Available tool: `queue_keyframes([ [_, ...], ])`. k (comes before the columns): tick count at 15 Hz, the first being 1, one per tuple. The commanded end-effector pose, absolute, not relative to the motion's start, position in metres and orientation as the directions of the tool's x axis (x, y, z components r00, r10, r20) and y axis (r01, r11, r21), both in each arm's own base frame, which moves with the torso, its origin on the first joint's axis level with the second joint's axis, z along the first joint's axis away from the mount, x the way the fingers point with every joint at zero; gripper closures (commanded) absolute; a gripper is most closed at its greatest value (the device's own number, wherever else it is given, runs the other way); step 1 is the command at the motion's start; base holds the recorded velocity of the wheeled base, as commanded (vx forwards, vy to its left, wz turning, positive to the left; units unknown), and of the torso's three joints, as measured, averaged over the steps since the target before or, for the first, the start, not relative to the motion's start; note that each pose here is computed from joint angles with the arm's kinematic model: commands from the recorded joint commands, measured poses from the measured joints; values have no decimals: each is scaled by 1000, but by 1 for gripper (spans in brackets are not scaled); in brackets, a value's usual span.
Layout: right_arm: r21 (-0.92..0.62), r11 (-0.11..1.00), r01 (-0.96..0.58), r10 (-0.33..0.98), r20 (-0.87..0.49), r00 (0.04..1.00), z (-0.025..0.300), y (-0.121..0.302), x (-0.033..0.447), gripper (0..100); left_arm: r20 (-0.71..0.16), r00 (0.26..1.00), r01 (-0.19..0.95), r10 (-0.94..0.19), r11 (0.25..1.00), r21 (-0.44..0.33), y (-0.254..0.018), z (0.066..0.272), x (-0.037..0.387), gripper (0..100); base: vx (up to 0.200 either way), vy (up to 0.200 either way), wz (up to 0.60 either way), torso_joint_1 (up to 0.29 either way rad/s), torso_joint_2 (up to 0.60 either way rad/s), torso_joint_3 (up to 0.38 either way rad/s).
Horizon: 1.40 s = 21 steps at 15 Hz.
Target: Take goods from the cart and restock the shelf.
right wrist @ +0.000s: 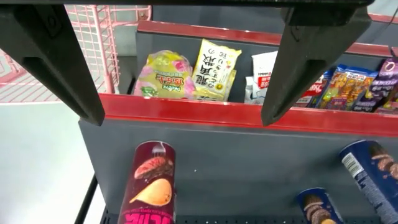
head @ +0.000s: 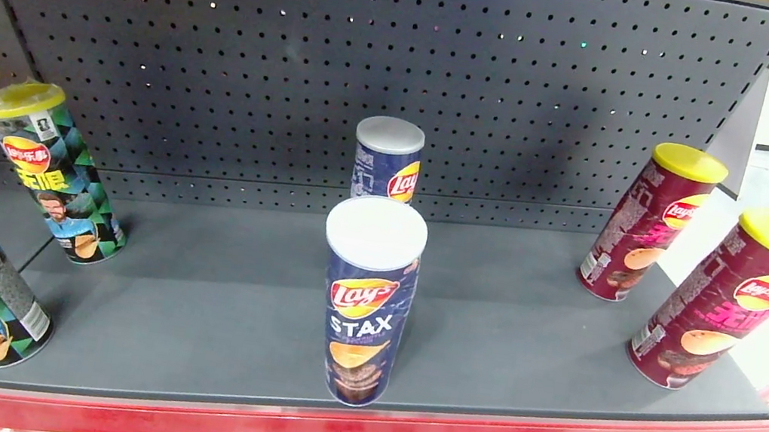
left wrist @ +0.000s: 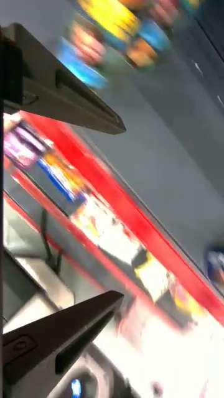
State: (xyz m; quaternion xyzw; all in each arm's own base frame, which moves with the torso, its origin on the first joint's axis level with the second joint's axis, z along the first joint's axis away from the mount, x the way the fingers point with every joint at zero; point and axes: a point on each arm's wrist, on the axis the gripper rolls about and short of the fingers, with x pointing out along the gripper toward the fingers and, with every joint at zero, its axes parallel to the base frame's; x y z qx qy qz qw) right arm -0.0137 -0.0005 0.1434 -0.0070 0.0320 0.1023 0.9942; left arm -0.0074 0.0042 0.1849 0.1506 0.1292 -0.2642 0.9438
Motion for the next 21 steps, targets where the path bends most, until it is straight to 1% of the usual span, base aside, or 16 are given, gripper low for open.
queue_keyframes([
  [1, -12, 977, -212, 212, -23, 977, 125, -2, -23, 0, -232, 902, 414, -363, 880, 232, 16, 175, -33, 0, 0, 0, 0, 0, 0, 0],
  [2, -13, 976, -216, 216, -9, 976, 119, -2, -26, 0, -229, 921, 365, -314, 902, 232, 16, 174, -37, 0, 0, 0, 0, 0, 0, 0],
  [4, -13, 978, -207, 207, -8, 978, 114, -2, -26, 0, -216, 965, 195, -150, 959, 208, 10, 173, -42, 0, 0, 0, 0, 0, 0, 0],
  [6, -11, 982, -189, 189, -18, 982, 112, -2, -25, 0, -231, 972, 1, 37, 987, 163, 1, 169, -46, 0, 0, 0, 0, 0, 0, 0],
  [7, -12, 988, -153, 153, -25, 988, 112, -3, -24, 0, -241, 968, -38, 71, 990, 138, -1, 163, -51, 0, 0, 0, 0, 0, 0, 0],
  [9, -14, 996, -88, 87, -49, 995, 112, -3, -22, 0, -252, 965, -43, 71, 992, 115, -1, 137, -61, 0, 0, 0, 0, 0, 0, 0],
  [10, -16, 999, -47, 46, -55, 997, 112, -4, -21, 0, -226, 972, -39, 62, 994, 105, 0, 114, -65, 0, 0, 0, 0, 0, 0, 0],
  [12, -19, 999, -26, 24, -70, 997, 103, -4, -24, 0, -237, 971, -24, 40, 997, 71, 0, 102, -58, 0, 0, 0, 0, 0, 0, 0],
  [13, -20, 1000, -5, 3, -102, 995, 96, -4, -22, 0, -186, 982, 20, -12, 999, 40, -1, 96, -47, 0, 0, 0, 0, 0, 0, 0],
  [14, -20, 1000, 3, -5, -123, 992, 86, -4, -20, 0, -101, 993, 64, -60, 997, 36, -2, 87, -35, 0, 0, 0, 0, 0, 0, 0],
  [15, -10, 1000, -2, 1, -90, 996, 85, -4, -17, 0, -3, 995, 97, -96, 995, 38, -2, 84, -27, 0, 0, 0, 0, 0, 0, 0],
  [17, -8, 998, -62, 61, -57, 997, 85, -2, -16, 0, 30, 991, 129, -130, 991, 29, -3, 82, -25, 0, 0, 0, 0, 0, 0, 0],
  [18, -1, 992, -129, 128, -57, 990, 84, -1, -16, 0, 32, 993, 114, -115, 993, 25, -3, 81, -24, 0, 0, 0, 0, 0, 0, 0],
  [19, -13, 991, -131, 130, -55, 990, 85, -1, -16, 0, 43, 999, 28, -29, 999, 23, -1, 82, -24, 0, 0, 0, 0, 0, 0, 0],
  [20, -29, 992, -122, 121, -55, 991, 85, -1, -16, 0, 47, 996, -70, 69, 997, 17, 1, 81, -23, 0, 0, 0, 0, 0, 0, 0],
  [21, -37, 997, -65, 63, -63, 996, 85, -2, -16, 0, 47, 995, -85, 84, 996, 10, 2, 81, -23, 0, 0, 0, 0, 0, 0, 0],
])
